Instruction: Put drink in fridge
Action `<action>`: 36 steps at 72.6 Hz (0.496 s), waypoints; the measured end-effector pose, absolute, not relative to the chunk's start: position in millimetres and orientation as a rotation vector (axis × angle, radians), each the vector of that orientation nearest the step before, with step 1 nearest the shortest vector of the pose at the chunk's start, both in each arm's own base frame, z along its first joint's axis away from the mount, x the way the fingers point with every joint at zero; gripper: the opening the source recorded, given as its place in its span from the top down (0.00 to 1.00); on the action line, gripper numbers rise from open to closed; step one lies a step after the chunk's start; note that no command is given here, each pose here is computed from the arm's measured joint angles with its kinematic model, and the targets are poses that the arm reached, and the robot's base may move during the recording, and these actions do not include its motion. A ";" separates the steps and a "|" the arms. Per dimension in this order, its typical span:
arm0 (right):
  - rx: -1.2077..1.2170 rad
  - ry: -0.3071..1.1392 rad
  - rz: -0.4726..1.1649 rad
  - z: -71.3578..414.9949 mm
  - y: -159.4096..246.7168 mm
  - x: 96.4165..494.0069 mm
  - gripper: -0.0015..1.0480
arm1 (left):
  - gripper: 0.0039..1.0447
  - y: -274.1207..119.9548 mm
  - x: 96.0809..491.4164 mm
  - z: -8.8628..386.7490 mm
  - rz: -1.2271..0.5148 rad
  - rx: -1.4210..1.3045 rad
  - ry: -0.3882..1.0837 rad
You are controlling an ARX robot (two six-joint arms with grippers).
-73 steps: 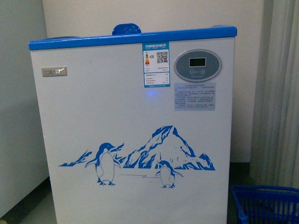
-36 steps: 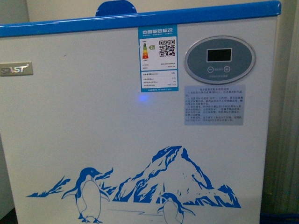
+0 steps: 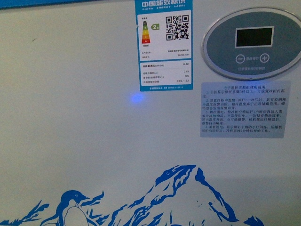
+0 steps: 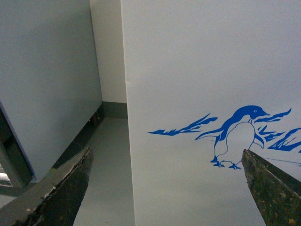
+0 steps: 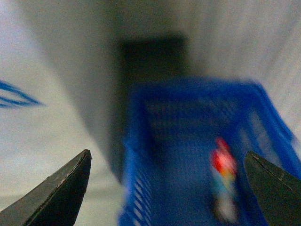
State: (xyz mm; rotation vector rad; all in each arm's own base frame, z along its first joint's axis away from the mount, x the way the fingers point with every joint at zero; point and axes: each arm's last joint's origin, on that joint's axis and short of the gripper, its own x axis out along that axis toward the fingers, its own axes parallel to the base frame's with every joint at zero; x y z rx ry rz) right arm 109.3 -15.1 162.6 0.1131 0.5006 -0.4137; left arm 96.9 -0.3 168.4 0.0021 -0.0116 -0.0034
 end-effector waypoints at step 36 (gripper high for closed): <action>0.061 0.988 -0.786 18.4 -103.3 249.6 0.07 | 0.08 -0.3 96.9 168.4 -0.003 0.002 -0.012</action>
